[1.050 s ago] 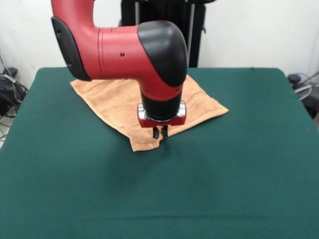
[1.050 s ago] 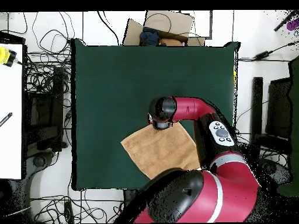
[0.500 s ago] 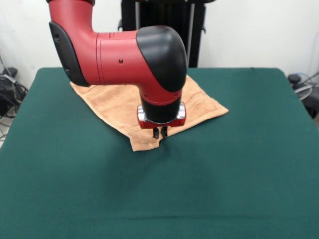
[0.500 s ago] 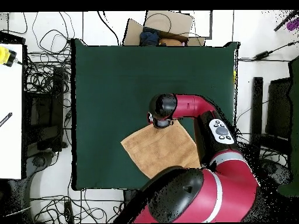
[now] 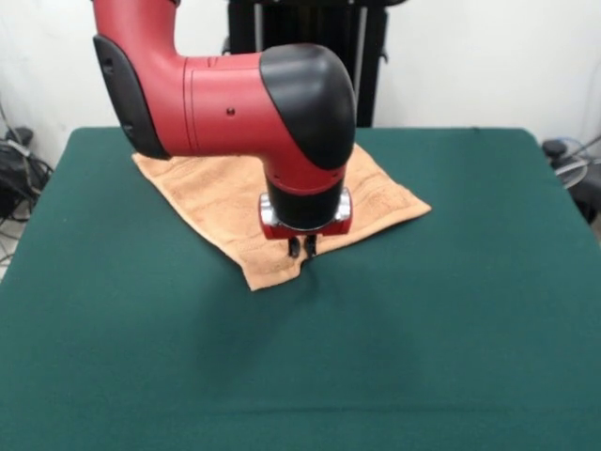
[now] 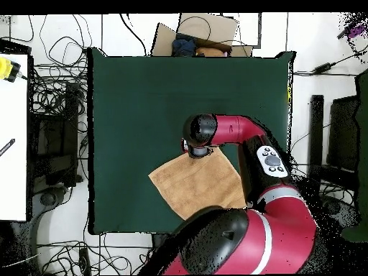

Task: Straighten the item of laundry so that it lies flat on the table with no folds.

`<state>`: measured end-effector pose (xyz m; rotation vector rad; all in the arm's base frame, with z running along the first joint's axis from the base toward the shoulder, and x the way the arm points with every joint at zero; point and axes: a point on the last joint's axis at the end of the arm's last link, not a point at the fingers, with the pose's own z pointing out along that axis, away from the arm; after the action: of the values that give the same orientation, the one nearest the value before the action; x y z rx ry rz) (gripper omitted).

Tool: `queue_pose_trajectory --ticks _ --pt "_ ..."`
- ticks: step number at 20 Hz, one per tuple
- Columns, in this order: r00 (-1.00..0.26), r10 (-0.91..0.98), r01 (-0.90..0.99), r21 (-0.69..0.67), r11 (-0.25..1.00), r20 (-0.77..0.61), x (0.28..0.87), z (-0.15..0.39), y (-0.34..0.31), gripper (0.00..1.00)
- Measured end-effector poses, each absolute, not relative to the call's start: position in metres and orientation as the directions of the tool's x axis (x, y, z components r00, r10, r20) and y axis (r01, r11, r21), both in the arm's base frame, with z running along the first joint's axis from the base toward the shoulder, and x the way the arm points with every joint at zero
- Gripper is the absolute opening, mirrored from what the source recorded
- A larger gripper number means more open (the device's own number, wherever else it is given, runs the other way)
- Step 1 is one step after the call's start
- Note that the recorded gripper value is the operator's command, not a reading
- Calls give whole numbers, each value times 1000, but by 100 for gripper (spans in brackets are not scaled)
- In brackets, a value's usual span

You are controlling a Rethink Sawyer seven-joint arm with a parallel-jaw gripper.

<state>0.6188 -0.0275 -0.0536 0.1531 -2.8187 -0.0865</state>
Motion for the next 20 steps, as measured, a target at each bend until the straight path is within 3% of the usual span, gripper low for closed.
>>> queue_pose_trajectory --ticks 10,20 --pt "-927 -134 -127 42 991 352 631 -14 -23 0" --pt "-960 -104 -113 -23 993 259 678 36 -42 0"
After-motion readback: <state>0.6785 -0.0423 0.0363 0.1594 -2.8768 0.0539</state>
